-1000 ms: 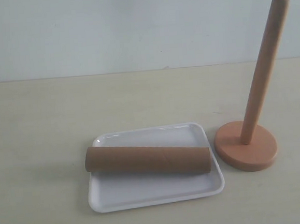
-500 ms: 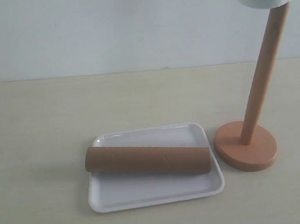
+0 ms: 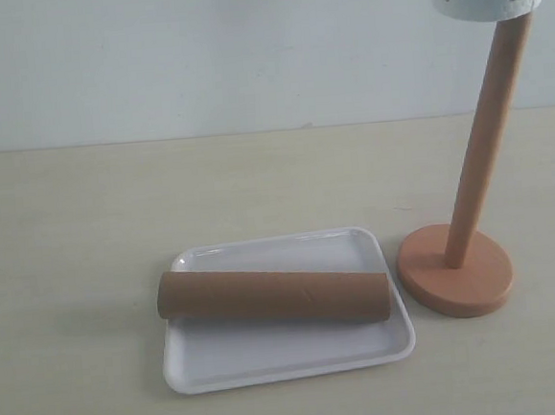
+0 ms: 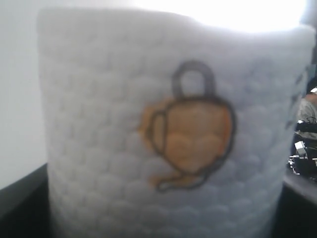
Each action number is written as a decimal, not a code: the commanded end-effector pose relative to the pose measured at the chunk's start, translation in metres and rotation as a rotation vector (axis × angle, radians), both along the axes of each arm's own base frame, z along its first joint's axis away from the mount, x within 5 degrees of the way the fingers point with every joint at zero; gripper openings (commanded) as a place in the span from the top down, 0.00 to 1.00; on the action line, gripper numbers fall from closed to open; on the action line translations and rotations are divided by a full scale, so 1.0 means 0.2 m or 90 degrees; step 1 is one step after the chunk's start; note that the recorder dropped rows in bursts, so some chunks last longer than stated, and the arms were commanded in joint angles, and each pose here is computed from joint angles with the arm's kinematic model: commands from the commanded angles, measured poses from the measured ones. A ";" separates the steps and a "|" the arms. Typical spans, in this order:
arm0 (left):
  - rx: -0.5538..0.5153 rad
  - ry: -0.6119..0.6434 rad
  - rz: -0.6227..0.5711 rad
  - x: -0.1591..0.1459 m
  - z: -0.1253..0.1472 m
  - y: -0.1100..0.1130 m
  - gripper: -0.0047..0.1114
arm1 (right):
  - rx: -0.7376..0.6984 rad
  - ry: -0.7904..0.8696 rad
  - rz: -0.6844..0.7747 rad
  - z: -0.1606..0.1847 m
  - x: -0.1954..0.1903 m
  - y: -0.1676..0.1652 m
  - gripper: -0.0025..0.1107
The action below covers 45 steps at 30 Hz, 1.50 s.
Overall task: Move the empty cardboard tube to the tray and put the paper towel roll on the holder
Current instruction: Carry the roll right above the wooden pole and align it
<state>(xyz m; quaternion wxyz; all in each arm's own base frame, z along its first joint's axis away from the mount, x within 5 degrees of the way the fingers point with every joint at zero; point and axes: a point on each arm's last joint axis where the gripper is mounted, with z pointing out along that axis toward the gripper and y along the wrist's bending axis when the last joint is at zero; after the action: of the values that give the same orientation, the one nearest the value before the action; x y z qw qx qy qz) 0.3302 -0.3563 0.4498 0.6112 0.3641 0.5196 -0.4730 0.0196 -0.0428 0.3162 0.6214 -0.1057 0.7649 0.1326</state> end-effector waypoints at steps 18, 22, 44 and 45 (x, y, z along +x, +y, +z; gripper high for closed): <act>0.002 -0.017 -0.014 -0.01 0.01 -0.10 0.92 | 0.001 -0.010 -0.001 0.01 -0.01 -0.01 0.98; 0.008 0.011 -0.015 -0.01 0.00 -0.10 0.92 | 0.001 -0.010 -0.001 0.01 -0.01 -0.01 0.98; 0.077 0.078 -0.018 0.14 -0.39 -0.25 0.92 | 0.003 -0.014 0.002 0.01 -0.01 -0.01 0.98; 0.084 0.076 -0.017 0.15 -0.42 -0.26 0.92 | 0.003 -0.014 0.002 0.01 -0.01 -0.01 0.98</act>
<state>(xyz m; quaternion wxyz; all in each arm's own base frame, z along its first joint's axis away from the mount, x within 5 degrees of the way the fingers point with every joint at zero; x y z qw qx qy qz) 0.3606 -0.4035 0.3714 0.5475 0.3817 0.5808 -0.4662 0.0196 -0.0425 0.3169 0.6239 -0.1066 0.7624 0.1346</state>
